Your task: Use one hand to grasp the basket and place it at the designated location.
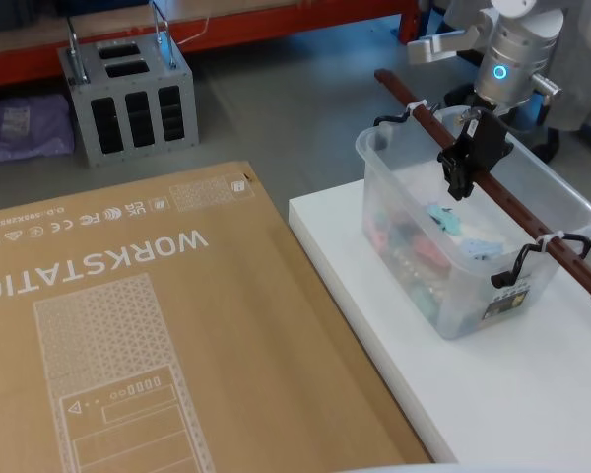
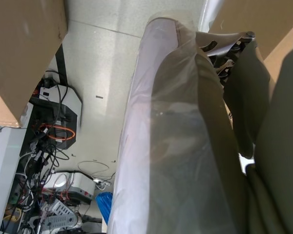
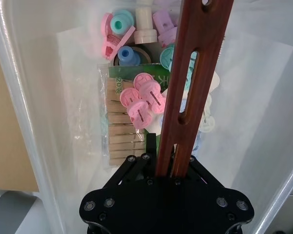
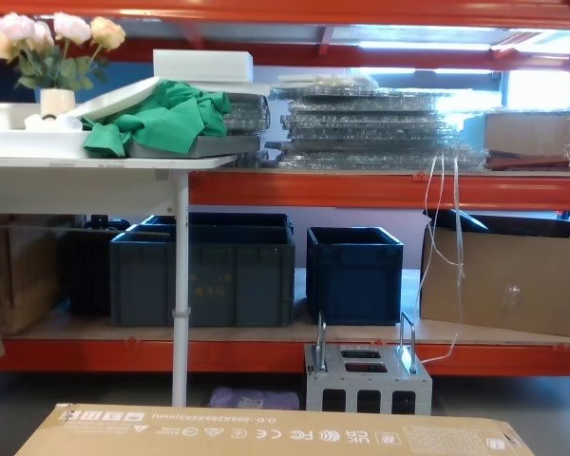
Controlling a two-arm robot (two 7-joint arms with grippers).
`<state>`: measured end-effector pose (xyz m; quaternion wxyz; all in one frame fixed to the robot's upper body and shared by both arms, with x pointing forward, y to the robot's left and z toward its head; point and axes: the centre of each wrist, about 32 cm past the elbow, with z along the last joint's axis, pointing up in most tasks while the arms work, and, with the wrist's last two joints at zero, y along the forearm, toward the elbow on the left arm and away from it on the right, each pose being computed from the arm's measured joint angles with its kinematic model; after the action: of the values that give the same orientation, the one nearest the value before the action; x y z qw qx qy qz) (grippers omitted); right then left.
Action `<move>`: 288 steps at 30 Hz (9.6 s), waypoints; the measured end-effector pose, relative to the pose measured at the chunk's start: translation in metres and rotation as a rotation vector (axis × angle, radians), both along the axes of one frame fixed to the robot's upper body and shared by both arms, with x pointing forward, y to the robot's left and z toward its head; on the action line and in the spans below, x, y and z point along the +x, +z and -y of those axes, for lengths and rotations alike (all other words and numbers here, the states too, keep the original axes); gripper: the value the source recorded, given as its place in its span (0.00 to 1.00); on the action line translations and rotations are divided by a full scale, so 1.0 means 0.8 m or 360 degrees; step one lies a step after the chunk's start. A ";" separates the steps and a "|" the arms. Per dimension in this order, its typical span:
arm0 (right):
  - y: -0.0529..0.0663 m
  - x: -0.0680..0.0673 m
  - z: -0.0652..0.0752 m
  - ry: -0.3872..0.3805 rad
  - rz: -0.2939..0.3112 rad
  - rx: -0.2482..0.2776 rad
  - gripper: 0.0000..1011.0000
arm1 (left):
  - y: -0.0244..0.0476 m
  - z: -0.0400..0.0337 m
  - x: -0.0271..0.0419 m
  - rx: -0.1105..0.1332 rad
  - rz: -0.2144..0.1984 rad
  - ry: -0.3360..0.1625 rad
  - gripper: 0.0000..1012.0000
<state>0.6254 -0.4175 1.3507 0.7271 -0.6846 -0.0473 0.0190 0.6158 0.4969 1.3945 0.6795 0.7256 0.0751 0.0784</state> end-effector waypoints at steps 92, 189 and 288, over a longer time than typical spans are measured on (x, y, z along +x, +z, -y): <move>0.114 0.009 -0.047 0.0379 0.0206 0.0018 0.00 | 0.0000 -0.0001 0.0000 0.0000 0.0000 0.0000 0.00; 0.098 0.002 -0.276 0.1645 0.0162 -0.0135 0.00 | 0.0000 -0.0001 0.0000 0.0000 0.0000 0.0000 0.00; 0.049 -0.060 -0.398 0.2211 0.0222 -0.0233 0.00 | 0.0000 0.0000 0.0000 0.0000 0.0000 0.0000 0.00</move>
<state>0.5777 -0.0992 1.3898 0.4941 -0.5427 -0.5190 0.4382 0.6158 0.4969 1.3945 0.6795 0.7256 0.0751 0.0785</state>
